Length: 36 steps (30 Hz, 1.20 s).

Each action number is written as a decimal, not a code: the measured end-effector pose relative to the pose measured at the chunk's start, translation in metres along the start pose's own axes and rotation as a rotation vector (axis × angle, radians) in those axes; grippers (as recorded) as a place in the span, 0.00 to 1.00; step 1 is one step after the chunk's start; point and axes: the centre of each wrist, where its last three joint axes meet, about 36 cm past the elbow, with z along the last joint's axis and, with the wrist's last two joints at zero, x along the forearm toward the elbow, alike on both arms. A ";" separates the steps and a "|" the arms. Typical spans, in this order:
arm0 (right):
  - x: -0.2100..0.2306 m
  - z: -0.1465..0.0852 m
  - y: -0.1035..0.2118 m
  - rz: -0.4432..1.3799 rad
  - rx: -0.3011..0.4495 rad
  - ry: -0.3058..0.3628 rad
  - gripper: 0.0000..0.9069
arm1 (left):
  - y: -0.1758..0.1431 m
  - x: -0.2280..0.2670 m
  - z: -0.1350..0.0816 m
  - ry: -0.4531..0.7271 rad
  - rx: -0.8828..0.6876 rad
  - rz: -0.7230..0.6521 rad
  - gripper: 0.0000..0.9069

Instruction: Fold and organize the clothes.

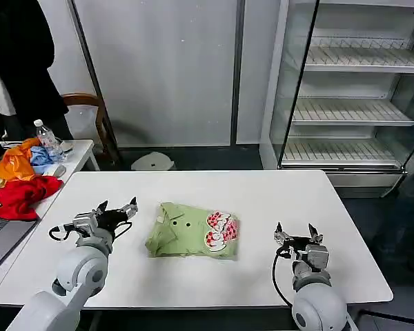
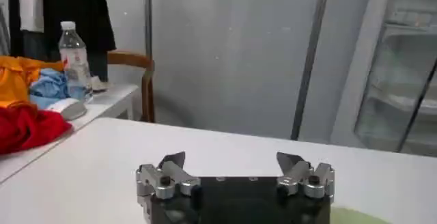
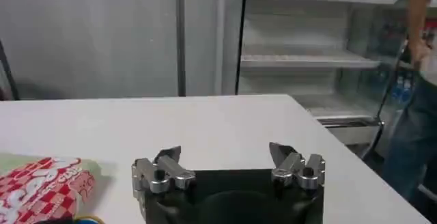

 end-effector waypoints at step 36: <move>0.001 0.000 0.004 -0.017 -0.006 0.002 1.00 | -0.001 0.000 0.002 0.004 -0.003 0.003 1.00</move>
